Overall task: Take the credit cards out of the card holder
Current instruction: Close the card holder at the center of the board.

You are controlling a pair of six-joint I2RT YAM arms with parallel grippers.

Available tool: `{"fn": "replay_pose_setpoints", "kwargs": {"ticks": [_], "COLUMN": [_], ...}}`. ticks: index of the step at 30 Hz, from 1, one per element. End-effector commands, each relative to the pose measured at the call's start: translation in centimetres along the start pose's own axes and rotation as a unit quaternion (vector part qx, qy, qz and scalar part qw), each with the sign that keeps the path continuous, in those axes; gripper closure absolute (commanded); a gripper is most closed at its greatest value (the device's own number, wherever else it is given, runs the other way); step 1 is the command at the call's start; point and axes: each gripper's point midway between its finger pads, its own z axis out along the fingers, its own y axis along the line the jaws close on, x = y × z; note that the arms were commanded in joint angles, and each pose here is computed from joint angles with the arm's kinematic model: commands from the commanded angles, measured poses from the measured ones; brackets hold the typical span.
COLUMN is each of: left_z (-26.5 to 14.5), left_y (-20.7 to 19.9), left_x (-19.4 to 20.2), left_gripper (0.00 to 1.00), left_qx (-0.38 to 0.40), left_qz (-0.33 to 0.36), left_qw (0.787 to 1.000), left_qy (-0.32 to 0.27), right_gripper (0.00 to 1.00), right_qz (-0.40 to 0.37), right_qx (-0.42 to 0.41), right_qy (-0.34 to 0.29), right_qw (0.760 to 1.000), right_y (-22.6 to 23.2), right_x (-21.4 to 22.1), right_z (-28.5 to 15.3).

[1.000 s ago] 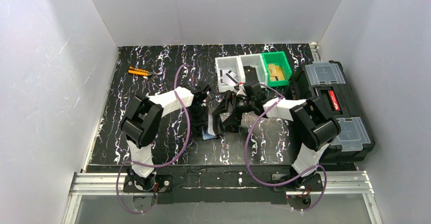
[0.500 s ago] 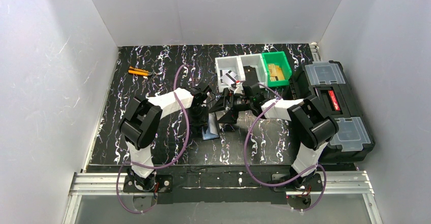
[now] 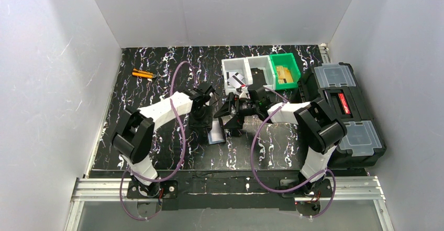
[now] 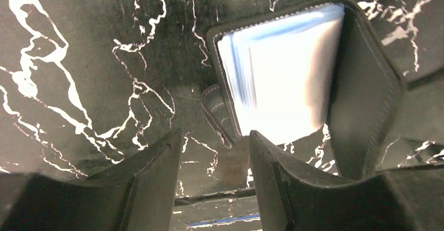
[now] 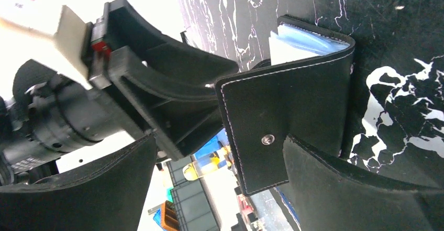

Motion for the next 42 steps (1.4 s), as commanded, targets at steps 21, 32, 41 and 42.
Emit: {"fn": "replay_pose_setpoints", "kwargs": {"ticks": [21,32,41,42], "left_z": [-5.3,-2.0,-3.1,-3.2], "left_y": [2.1,0.7,0.4,0.4], "left_x": [3.0,0.2,-0.5,-0.5], "left_gripper": [0.63,0.82,0.82,0.82], "left_qx": [0.036,0.074,0.08,0.081], "left_qz": [-0.015,-0.094,-0.089,-0.089], "left_qw": [0.999,0.993,0.993,0.993], "left_qy": [-0.027,0.004,-0.008,-0.009], "right_gripper": [0.02,0.02,0.02,0.02], "right_qz": [0.036,0.026,0.002,-0.002], "right_qx": [0.08,0.076,0.043,0.041], "right_qy": [0.001,-0.025,-0.024,-0.026], "right_qw": [0.996,0.996,0.999,0.999], "right_y": [-3.5,-1.8,1.1,1.5], "right_x": [0.1,-0.4,-1.0,-1.1], "right_z": [6.4,5.5,4.7,4.6]}}
